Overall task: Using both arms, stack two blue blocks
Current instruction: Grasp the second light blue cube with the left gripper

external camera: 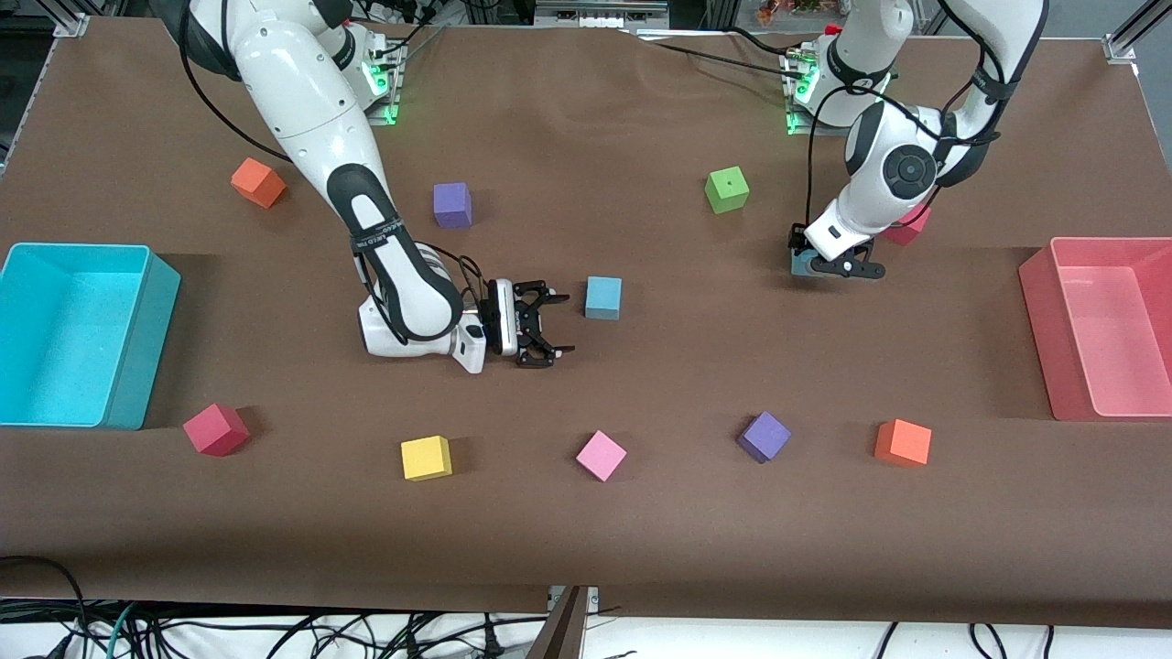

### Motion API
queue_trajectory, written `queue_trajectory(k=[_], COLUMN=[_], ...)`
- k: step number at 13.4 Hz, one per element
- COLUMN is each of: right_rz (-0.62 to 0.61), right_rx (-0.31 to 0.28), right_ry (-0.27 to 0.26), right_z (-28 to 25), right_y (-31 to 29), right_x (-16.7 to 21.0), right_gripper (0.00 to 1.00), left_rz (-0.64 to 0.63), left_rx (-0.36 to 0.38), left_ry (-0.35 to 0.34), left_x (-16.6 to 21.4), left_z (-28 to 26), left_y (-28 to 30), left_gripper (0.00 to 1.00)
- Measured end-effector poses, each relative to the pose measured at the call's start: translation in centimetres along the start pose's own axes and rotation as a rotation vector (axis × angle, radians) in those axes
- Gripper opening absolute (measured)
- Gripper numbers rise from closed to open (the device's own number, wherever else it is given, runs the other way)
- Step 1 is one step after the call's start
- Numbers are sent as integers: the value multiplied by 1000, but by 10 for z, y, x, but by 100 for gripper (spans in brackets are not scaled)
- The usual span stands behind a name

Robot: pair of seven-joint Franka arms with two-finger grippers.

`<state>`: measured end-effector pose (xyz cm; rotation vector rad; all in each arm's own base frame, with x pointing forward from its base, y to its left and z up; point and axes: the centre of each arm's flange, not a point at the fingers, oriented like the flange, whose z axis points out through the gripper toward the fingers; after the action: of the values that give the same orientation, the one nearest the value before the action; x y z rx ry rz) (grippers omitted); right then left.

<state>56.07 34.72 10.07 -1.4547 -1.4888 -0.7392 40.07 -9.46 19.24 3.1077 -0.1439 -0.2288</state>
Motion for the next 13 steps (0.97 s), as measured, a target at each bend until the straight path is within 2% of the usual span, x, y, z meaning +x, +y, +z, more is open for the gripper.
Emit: queue_trajectory(k=[3,7,10,13], right_rz=[-1,1,1,3], right_rx=[7,14,16,16], right_ry=[0,12,13,13], right_z=[5,17,20,20], right_y=[-2,-8,-9,-9], right_x=[-1,5,5,4], right_gripper=[100,100,100,100], left_rz=[-23,-80,-103,-169], left_rx=[-1,-11,-7,-85], left_ry=[12,50,24,-2], left_x=[3,5,25,50], left_z=[-4,-19,-53,-93], left_y=[6,71,99,119], left_gripper=[60,60,60,60])
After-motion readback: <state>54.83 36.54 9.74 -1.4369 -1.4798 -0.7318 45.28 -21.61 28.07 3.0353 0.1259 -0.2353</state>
